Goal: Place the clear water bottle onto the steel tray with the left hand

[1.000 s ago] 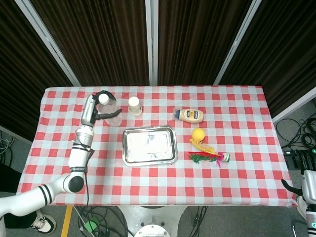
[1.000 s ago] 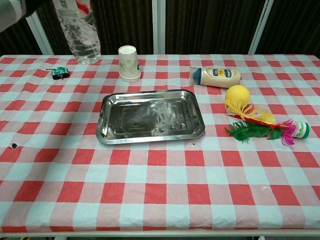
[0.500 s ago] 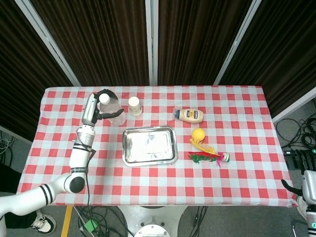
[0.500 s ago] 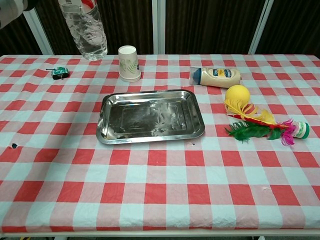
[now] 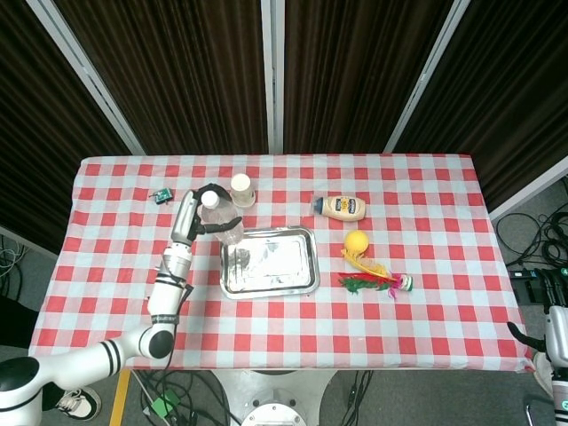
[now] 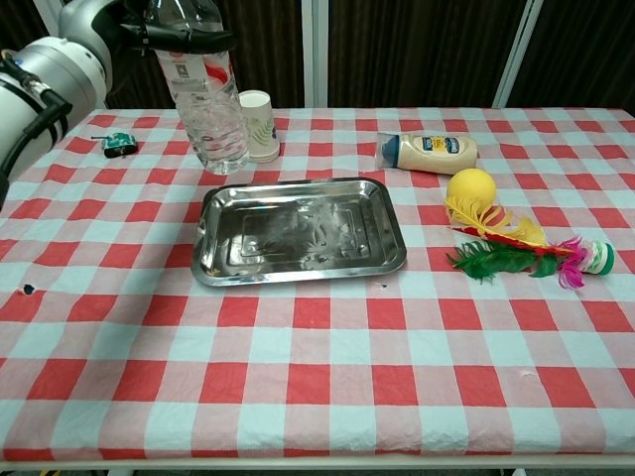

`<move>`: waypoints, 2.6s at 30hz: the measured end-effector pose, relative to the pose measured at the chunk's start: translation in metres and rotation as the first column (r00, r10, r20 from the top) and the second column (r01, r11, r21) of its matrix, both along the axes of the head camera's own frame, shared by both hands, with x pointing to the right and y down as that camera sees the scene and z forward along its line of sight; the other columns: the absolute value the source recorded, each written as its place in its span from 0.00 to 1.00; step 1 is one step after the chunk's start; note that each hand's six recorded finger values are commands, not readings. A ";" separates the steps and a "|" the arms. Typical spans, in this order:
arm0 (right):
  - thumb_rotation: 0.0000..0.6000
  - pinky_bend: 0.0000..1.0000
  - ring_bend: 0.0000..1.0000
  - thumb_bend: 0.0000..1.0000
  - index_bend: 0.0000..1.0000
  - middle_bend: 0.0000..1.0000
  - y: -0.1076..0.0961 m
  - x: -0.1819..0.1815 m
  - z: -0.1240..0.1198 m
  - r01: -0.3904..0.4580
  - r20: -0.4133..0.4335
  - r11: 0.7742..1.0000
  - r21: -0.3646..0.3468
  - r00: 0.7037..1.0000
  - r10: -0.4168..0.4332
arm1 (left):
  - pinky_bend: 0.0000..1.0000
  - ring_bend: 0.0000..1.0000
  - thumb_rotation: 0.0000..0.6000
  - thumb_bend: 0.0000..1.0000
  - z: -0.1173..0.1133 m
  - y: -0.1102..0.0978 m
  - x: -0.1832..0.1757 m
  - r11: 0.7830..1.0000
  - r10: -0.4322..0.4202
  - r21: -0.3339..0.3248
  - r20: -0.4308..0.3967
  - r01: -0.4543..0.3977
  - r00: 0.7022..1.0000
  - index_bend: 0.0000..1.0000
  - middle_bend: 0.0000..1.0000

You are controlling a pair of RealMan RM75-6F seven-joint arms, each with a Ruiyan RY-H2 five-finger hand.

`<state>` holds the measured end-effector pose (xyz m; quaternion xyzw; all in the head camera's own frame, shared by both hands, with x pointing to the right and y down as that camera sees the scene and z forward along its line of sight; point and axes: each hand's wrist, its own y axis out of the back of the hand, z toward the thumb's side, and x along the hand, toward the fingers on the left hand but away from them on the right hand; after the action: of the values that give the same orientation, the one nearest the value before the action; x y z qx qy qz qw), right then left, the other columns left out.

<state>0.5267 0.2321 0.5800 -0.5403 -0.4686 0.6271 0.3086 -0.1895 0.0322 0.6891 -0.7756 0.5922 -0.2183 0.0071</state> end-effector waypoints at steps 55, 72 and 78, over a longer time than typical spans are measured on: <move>1.00 0.00 0.00 0.10 0.00 0.07 0.002 0.004 0.003 -0.029 0.013 0.999 -0.018 0.999 0.029 | 0.32 0.29 1.00 0.02 -0.040 0.011 0.002 0.996 0.053 0.081 -0.071 -0.048 0.996 0.30 0.42; 1.00 0.00 0.00 0.10 0.00 0.07 0.001 0.001 0.003 -0.021 0.020 1.000 -0.018 1.000 0.021 | 0.30 0.27 1.00 0.19 -0.111 -0.028 -0.144 0.983 -0.044 0.179 0.415 -0.034 0.909 0.39 0.42; 1.00 0.00 0.00 0.10 0.00 0.07 0.000 -0.001 0.003 -0.009 0.016 1.000 -0.013 1.000 0.009 | 0.27 0.24 1.00 0.17 -0.083 0.020 -0.204 0.971 0.108 0.063 0.744 -0.231 0.659 0.38 0.37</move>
<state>0.5258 0.2321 0.5831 -0.5452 -0.4696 0.6270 0.2985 -0.3937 0.0526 0.6059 -0.6711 0.4787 -0.4640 0.3242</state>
